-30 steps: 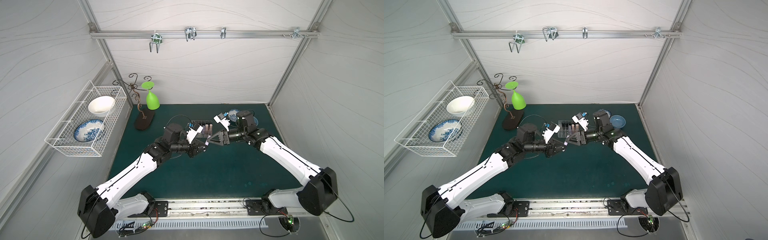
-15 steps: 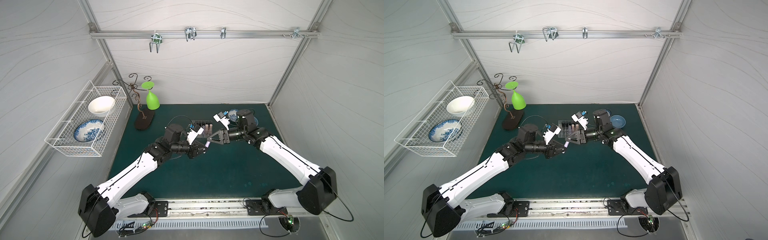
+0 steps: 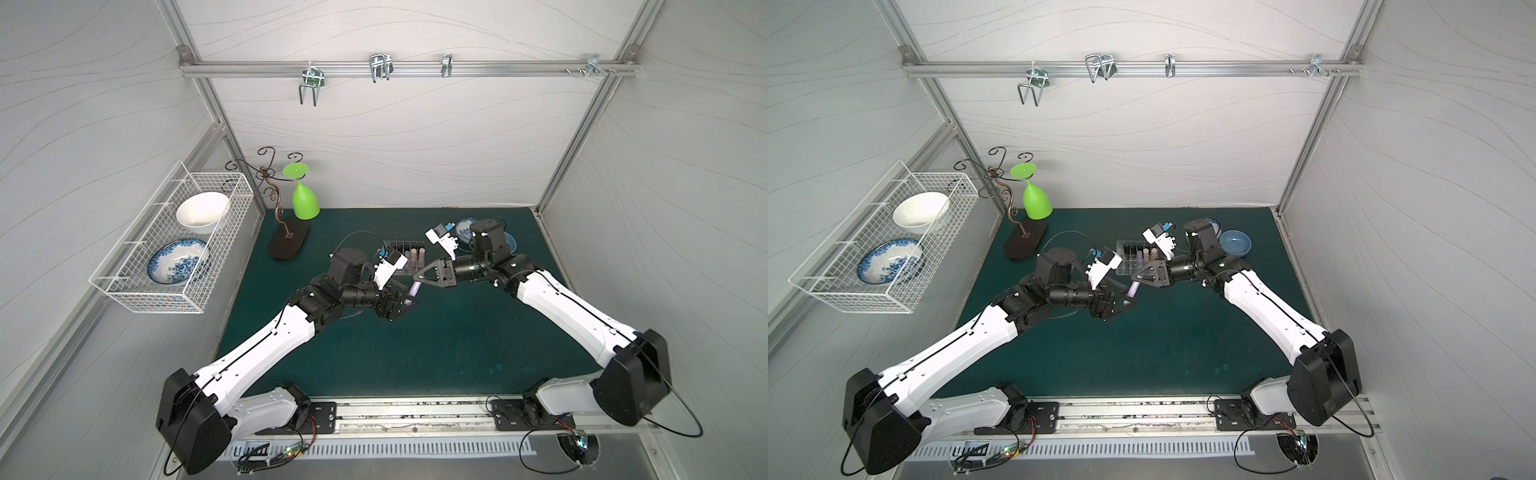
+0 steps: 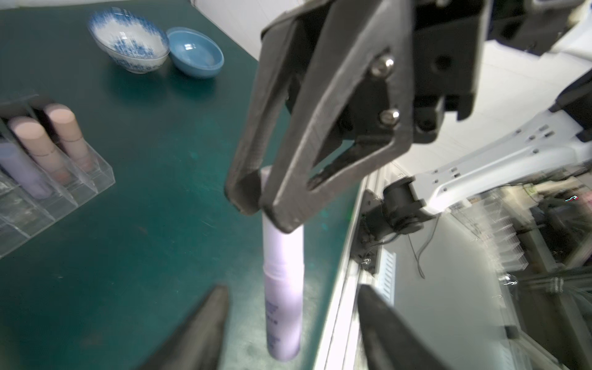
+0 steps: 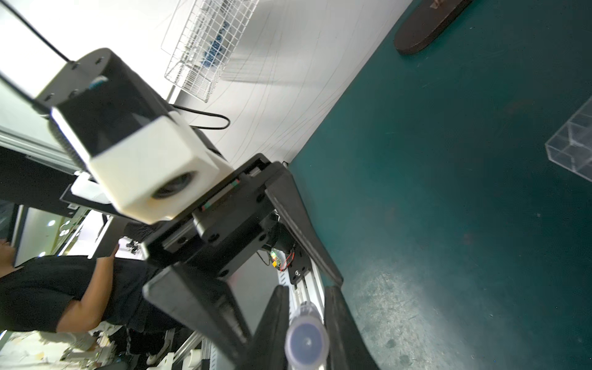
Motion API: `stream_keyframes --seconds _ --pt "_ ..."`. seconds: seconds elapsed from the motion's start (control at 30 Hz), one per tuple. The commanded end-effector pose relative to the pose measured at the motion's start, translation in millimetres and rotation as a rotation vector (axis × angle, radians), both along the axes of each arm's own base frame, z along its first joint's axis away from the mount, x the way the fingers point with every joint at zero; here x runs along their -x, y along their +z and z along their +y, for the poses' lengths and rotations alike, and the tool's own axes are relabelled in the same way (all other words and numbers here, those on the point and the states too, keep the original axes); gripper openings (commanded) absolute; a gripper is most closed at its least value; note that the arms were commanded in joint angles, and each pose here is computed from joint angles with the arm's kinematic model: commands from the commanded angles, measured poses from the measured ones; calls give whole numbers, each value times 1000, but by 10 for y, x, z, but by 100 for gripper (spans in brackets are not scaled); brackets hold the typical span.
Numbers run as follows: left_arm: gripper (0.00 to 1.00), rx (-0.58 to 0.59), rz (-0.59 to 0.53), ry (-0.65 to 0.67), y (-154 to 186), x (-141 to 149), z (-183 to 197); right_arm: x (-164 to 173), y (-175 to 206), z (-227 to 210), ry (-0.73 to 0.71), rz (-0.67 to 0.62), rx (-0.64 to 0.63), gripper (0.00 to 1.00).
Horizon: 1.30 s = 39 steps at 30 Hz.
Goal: Arrange the lipsticks in the organizer
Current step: Pick up the lipstick at the center of the board, then place the lipstick in the storage box.
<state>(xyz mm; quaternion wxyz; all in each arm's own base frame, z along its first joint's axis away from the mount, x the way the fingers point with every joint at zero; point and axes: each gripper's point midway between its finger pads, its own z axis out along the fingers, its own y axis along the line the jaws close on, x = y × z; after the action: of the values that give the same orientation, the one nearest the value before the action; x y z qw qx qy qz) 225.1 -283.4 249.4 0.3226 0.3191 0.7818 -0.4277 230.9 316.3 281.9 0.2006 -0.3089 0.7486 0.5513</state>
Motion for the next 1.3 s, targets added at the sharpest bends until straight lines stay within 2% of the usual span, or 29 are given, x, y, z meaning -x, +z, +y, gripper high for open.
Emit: stream_keyframes --seconds 0.0,0.23,0.47,0.63,0.73,0.93,1.27 --pt "84 -27 -72 94 58 -176 86 -177 42 -54 -96 -87 57 16" --pt "84 -205 -206 494 -122 -632 685 -761 -203 -80 -308 -213 216 16" --pt "83 -248 -242 648 -273 -771 990 -1287 -489 142 -438 -429 411 14" --pt "81 -302 -250 792 -571 -940 1277 -1618 -677 285 -486 -541 521 15" --pt "81 -300 -203 837 -712 -1002 1425 -1752 -767 385 -479 -574 555 15" --pt "80 -249 -196 895 -737 -1017 1623 -1968 -960 510 -503 -615 607 15" --pt "80 -225 -193 906 -759 -1028 1689 -2115 -1139 646 -493 -612 618 15"
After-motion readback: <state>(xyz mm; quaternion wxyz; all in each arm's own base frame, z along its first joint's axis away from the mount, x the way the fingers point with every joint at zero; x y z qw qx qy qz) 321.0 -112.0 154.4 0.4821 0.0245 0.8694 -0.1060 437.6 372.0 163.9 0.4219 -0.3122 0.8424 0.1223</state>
